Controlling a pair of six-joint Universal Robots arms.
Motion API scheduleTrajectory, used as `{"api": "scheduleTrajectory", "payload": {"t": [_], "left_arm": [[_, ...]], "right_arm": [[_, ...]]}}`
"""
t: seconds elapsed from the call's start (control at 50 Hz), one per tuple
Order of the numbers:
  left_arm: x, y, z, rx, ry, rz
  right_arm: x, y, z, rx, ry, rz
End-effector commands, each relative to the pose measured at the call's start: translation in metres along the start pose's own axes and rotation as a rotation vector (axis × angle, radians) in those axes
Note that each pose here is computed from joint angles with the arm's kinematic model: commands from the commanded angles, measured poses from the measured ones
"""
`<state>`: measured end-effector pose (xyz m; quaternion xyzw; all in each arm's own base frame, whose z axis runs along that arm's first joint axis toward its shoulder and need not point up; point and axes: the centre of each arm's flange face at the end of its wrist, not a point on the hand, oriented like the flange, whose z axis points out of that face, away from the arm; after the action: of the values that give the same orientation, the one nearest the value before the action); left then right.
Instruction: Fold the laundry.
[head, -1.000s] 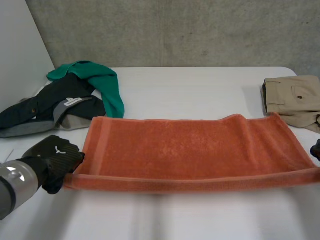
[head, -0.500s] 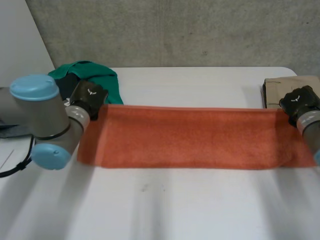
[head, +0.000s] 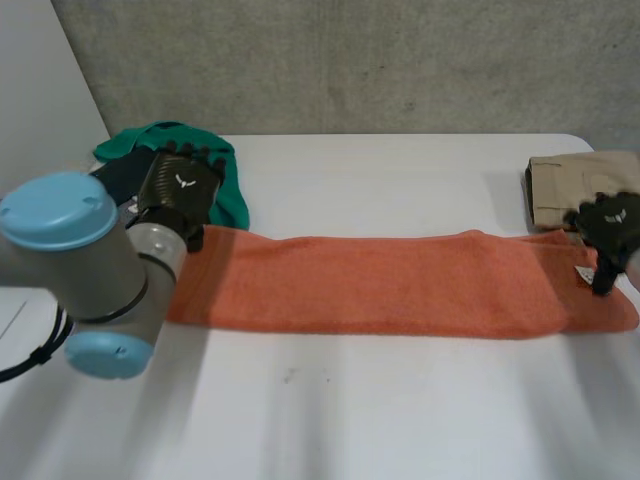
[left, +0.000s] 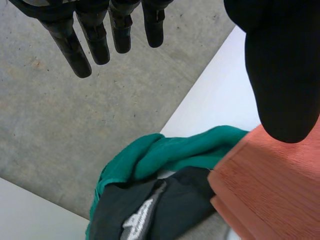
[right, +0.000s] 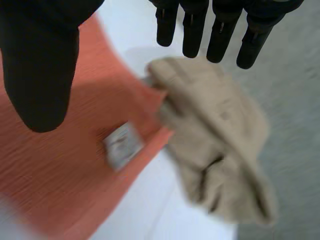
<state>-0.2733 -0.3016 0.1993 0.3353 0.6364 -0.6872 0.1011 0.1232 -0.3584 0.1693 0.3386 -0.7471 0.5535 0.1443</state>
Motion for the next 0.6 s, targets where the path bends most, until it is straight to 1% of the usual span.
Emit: {"api": "scheduleTrajectory", "payload": {"t": [0.02,0.12,0.24,0.32,0.36,0.42,0.44,0.5,0.54,0.58,0.6], "left_arm": [[0.001,0.001,-0.021,0.0,0.046,-0.069],[0.003,0.001,-0.022,0.008,0.068,-0.098],[0.004,-0.001,-0.023,0.011,0.071,-0.1],[0.002,-0.003,-0.024,0.017,0.066,-0.1],[-0.001,-0.008,-0.025,0.03,0.058,-0.101],[-0.007,-0.014,-0.027,0.047,0.045,-0.104],[-0.008,-0.015,-0.027,0.05,0.041,-0.104],[-0.011,-0.017,-0.03,0.056,0.033,-0.105],[-0.013,-0.018,-0.031,0.058,0.03,-0.105],[-0.013,-0.018,-0.034,0.055,0.032,-0.105],[-0.013,-0.018,-0.034,0.055,0.032,-0.105]], "right_arm": [[0.008,0.037,-0.012,-0.089,-0.06,0.073],[0.01,0.046,-0.004,-0.075,-0.033,0.07],[0.008,0.057,0.009,-0.079,-0.027,0.066],[0.027,0.066,0.014,-0.139,0.066,0.042],[0.06,0.081,0.014,-0.23,0.218,0.019],[0.088,0.092,0.012,-0.27,0.306,-0.009],[0.104,0.101,0.009,-0.299,0.341,-0.05],[0.121,0.108,0.006,-0.338,0.376,-0.128],[0.124,0.108,0.005,-0.345,0.378,-0.182],[0.119,0.099,0.007,-0.318,0.371,-0.193],[0.11,0.079,0.007,-0.259,0.365,-0.185]]}}
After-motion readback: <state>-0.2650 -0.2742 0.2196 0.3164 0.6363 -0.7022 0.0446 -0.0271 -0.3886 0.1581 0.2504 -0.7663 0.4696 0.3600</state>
